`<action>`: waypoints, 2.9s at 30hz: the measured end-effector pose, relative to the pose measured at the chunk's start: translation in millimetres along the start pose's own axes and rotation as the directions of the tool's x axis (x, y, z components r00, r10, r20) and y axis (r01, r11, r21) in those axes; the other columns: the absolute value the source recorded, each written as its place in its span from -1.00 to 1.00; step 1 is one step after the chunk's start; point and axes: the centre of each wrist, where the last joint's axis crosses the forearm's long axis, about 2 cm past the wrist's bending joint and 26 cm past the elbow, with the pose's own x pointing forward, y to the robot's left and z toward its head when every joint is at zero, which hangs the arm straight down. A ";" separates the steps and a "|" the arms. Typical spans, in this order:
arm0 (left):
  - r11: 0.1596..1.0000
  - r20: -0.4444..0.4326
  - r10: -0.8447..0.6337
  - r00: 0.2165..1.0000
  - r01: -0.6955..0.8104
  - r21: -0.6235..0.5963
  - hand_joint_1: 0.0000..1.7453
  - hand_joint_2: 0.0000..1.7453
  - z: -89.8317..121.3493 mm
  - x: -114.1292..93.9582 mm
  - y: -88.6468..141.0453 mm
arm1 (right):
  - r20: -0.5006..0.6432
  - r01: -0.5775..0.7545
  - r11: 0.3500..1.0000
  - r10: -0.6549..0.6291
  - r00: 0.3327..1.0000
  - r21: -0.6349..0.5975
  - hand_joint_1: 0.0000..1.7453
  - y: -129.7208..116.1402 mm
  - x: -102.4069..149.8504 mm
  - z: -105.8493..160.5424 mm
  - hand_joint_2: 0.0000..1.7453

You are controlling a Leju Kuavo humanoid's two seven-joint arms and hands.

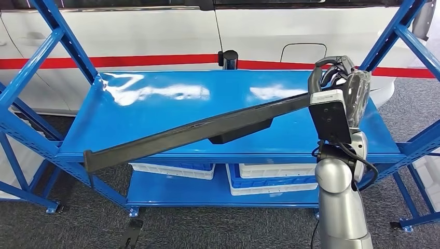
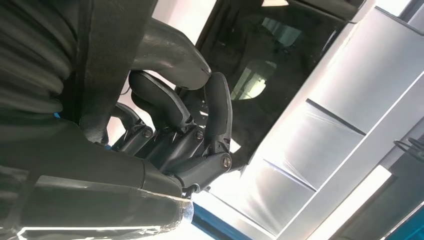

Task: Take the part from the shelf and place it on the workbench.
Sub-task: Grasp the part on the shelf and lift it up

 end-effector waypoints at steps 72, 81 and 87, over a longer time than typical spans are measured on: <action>0.991 0.029 0.055 0.998 -0.058 0.118 -1.00 1.00 -2.5 -8.8 15.7 | -0.015 0.135 0.990 -0.135 0.991 0.032 1.00 28.4 -18.1 -26.5 1.00; 0.990 0.023 0.071 0.997 -0.074 0.123 -1.00 1.00 -1.9 -10.9 15.8 | -0.016 0.137 0.990 -0.136 0.991 0.036 1.00 28.8 -19.7 -29.5 1.00; 0.989 0.020 0.076 0.997 -0.078 0.125 -1.00 1.00 -1.6 -12.0 16.0 | -0.022 0.139 0.989 -0.138 0.990 0.039 1.00 30.1 -20.3 -29.1 1.00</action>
